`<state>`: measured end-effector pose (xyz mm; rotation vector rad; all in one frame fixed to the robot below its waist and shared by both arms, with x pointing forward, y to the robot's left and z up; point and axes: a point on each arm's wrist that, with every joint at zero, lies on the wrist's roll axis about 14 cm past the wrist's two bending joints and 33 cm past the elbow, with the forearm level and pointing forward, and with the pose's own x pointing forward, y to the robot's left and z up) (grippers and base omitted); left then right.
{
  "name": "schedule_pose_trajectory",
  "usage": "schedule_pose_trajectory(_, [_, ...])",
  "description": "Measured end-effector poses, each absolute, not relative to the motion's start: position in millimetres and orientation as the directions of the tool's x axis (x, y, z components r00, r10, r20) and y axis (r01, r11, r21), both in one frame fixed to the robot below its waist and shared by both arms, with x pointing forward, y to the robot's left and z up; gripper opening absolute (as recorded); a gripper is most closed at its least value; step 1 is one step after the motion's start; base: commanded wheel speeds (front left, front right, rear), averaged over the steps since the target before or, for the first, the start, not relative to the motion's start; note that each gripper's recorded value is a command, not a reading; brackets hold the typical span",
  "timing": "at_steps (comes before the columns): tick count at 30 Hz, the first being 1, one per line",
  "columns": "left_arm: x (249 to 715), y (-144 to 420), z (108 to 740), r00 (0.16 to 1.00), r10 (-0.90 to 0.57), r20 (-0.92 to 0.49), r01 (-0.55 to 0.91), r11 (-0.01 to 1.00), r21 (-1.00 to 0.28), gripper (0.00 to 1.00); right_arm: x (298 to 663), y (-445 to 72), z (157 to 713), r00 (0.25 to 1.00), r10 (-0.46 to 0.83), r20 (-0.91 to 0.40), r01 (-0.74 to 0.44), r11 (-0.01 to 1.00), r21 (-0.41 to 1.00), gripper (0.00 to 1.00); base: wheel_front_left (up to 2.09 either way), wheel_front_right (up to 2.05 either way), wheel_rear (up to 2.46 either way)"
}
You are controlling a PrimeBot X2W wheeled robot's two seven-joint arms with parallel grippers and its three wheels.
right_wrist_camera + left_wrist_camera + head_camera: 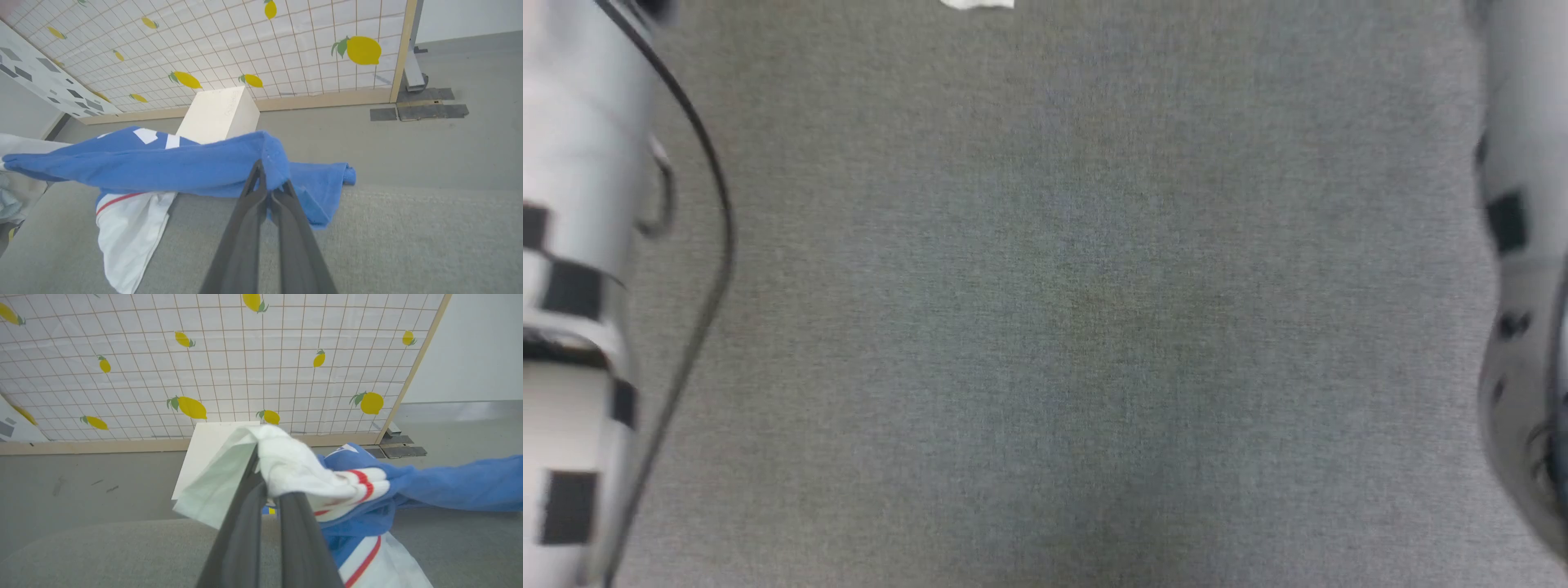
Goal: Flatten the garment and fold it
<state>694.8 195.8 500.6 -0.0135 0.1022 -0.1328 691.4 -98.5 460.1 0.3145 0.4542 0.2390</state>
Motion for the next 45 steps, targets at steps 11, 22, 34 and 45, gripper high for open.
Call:
schedule_pose_trajectory(11, [580,192,432,0.950,-0.135,-0.283,0.110,0.989,-0.104,0.00,573,-94,404,0.781,0.339,-0.524,-0.103,0.898,0.427,0.00,0.00,0.00,0.00])
schedule_pose_trajectory(22, [452,170,405,0.918,-0.168,-0.358,0.086,0.968,-0.234,0.00,462,-107,411,0.746,0.381,-0.547,-0.114,0.881,0.459,0.00,0.00,0.00,0.00])
schedule_pose_trajectory(34, [343,163,383,0.895,-0.157,-0.417,0.008,0.941,-0.337,0.00,364,-144,413,0.740,0.354,-0.572,-0.069,0.886,0.458,0.00,0.00,0.00,0.00])
schedule_pose_trajectory(45, [272,162,378,0.862,-0.102,-0.496,-0.122,0.909,-0.399,0.00,299,-171,395,0.681,0.308,-0.664,0.034,0.893,0.449,0.00,0.00,0.00,0.00])
